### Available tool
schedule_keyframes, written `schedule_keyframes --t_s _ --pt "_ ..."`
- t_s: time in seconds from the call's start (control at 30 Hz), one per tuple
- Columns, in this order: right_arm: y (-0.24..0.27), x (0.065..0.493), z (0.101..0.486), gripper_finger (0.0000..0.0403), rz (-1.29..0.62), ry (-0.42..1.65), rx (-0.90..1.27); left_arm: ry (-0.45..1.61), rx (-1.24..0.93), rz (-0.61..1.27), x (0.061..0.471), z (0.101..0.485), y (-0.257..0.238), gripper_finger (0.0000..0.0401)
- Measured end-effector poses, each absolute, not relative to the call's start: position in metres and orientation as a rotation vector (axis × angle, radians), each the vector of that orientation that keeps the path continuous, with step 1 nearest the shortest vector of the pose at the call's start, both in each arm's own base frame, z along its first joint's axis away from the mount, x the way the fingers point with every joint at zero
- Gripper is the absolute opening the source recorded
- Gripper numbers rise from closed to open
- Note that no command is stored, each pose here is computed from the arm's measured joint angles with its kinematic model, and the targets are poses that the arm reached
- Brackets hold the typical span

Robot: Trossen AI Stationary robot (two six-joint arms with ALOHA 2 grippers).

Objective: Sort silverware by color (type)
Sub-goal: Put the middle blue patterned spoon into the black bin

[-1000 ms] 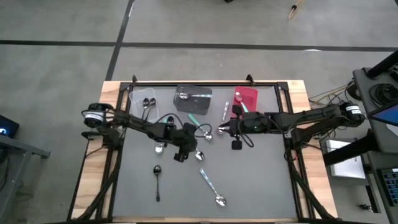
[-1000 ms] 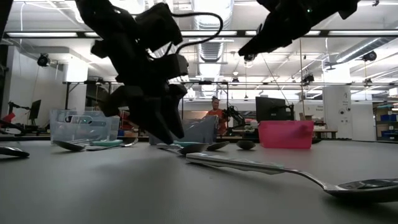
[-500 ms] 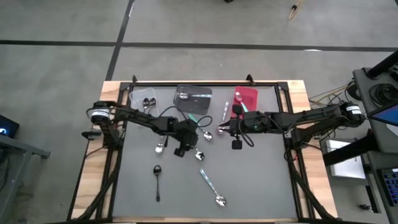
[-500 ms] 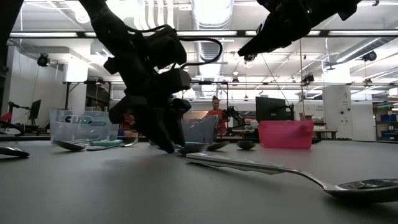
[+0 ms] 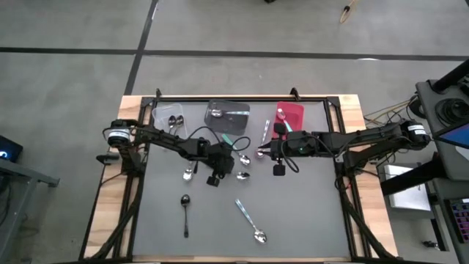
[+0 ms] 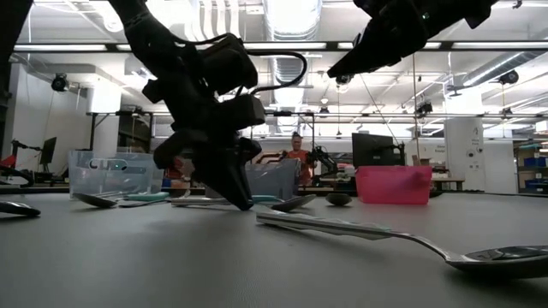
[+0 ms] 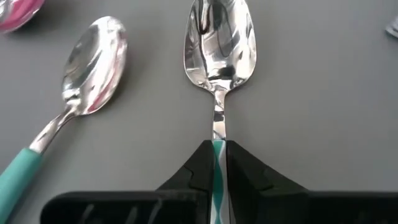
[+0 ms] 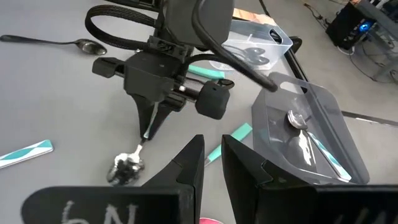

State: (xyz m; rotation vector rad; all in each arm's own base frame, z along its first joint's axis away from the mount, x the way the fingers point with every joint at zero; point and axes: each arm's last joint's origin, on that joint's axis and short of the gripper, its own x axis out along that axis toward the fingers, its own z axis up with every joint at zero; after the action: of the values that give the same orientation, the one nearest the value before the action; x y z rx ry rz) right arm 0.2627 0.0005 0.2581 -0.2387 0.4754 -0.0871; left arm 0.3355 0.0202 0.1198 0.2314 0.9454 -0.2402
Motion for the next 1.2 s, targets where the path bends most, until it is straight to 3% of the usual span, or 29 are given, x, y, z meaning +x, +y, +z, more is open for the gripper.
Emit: schedule_keyframes --t_s 0.43,0.83,1.2 --pt "0.000 0.263 0.259 0.0047 -0.091 0.467 -0.228 0.763 0.218 0.031 0.331 0.177 -0.005 0.0006" --pt "0.000 0.264 0.260 0.0047 -0.092 0.452 -0.229 0.540 0.188 0.375 0.299 0.243 -0.038 0.0006" --pt "0.001 0.265 0.264 0.0047 -0.095 0.410 -0.233 0.420 0.190 0.517 0.273 0.255 -0.077 0.0010"
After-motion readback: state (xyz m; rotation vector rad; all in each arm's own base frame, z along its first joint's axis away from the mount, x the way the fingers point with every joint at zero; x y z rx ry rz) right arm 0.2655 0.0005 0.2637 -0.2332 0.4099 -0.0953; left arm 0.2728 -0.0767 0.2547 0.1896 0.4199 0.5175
